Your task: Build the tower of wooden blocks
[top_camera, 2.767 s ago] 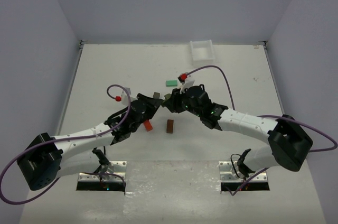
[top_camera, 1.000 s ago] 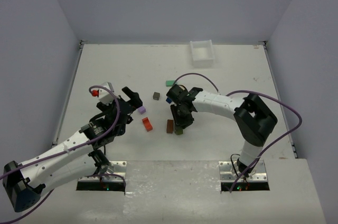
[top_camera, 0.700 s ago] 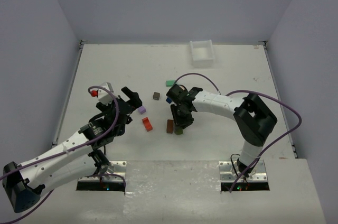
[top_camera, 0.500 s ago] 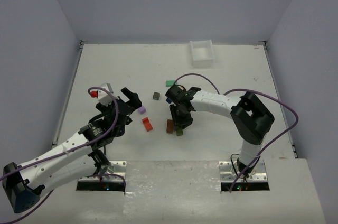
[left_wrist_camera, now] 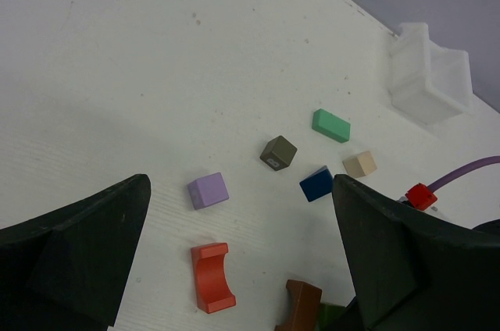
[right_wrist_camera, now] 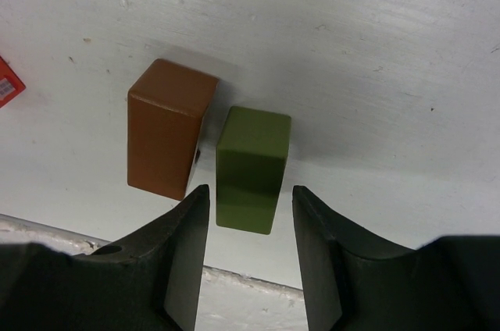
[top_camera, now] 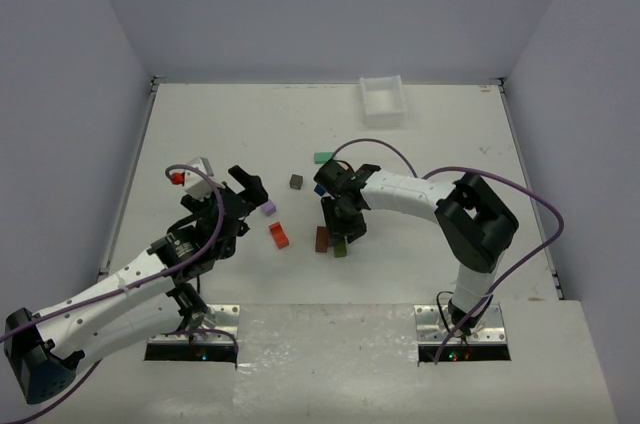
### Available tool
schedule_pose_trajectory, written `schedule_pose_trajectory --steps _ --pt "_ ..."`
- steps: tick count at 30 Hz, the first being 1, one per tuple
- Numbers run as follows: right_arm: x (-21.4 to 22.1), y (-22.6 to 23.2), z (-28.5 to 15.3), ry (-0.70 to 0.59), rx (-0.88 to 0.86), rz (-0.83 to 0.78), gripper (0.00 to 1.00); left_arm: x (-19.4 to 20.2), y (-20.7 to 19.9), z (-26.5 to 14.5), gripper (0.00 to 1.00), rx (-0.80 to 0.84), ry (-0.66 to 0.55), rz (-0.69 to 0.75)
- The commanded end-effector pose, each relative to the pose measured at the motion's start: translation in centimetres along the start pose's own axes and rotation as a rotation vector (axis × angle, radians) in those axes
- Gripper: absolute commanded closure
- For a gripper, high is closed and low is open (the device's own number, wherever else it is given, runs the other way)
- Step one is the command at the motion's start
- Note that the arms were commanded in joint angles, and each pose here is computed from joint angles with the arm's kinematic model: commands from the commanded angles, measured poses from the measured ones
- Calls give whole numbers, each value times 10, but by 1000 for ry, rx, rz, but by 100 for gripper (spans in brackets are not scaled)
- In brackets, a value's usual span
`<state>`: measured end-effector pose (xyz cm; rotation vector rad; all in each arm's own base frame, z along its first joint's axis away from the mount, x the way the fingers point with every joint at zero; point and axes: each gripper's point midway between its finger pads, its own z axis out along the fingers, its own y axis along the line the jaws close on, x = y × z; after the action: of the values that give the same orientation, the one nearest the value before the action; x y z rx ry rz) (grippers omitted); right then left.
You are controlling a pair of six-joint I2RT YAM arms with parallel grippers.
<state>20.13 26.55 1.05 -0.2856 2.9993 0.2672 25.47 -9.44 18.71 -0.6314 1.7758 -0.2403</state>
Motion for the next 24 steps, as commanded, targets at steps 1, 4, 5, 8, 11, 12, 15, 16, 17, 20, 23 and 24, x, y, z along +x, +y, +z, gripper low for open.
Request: schedule_pose_trajectory --steps 1,4,5,8,11,12,15,16,17,20,23,24 --pt "-17 10 -16 -86 -51 10 54 -4 -1 -1 0 5 -19 -9" --pt "-15 8 -18 -94 -57 11 57 -4 -1 -1 0 6 -20 -11" --pt "-13 7 -19 -95 -58 10 59 -4 -1 -1 0 7 -19 -12" --pt "-11 6 -16 -99 -61 12 60 -4 -1 -1 0 8 -19 -14" --pt "-8 3 -13 -89 -53 15 60 -3 -1 -1 0 9 -17 -14" --pt "-7 2 -12 -86 -51 16 60 -3 -1 -1 0 9 -17 -14" --pt "-5 1 -8 -80 -47 12 60 -3 0 -2 0 10 -17 -16" --pt "-5 1 -7 -78 -46 10 60 -3 0 -2 0 10 -17 -17" --pt "-5 1 -6 -77 -44 10 60 -4 -1 -2 0 10 -18 -18" --pt "-2 6 -3 -59 -79 5 63 -3 -1 -2 0 11 -18 -19" --pt "-2 8 -1 -54 -90 5 67 -3 -1 -1 0 10 -18 -19" --pt "-2 8 0 -54 -88 7 68 -3 0 -1 0 10 -18 -19"
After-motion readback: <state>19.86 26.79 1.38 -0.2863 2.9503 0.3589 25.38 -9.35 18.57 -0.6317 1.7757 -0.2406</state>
